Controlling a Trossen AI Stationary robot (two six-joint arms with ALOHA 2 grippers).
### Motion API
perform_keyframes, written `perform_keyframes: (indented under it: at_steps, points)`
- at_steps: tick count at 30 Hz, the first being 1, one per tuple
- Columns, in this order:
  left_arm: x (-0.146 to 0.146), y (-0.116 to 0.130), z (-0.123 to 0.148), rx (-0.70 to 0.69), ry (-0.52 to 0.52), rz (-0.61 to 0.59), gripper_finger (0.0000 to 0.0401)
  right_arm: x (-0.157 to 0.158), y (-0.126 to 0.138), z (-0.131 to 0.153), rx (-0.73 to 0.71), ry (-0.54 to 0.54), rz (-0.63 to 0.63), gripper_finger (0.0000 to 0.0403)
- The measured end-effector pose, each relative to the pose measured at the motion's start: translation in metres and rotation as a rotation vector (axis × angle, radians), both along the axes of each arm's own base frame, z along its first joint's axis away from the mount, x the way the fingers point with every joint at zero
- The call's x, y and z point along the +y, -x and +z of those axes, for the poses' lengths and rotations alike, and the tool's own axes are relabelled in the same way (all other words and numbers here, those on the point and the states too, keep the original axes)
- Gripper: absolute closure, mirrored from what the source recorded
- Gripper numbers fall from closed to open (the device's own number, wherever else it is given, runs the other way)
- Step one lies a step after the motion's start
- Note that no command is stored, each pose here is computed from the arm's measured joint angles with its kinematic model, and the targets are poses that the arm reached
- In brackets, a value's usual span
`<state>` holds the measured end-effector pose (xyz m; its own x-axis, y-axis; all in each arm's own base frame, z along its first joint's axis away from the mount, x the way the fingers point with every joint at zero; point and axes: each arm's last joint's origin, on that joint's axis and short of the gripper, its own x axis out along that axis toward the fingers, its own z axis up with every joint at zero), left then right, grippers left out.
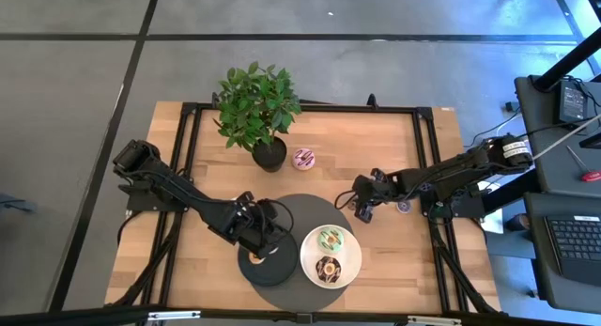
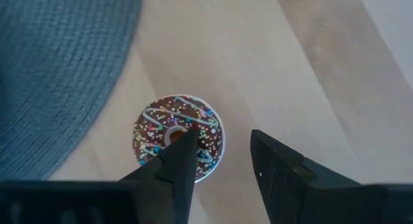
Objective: Pick & Place donuts
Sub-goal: Put the small brown sprinkled donut into the black plate
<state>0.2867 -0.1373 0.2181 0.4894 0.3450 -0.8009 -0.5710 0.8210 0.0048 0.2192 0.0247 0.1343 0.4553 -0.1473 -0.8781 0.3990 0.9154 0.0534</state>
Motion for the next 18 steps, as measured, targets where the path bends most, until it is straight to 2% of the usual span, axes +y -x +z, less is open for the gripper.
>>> perform_keyframes:
  at_steps: [12,18]
  points:
    - [-0.0001,0.0001,0.0,0.0,0.001,-0.001,0.0287,0.0016,-0.0003,0.0002,0.003,-0.034,0.044,0.039]
    - [0.0,0.0,0.0,0.001,0.001,0.0,0.0284,0.0021,-0.0038,0.0052,0.007,-0.021,0.069,0.0395]
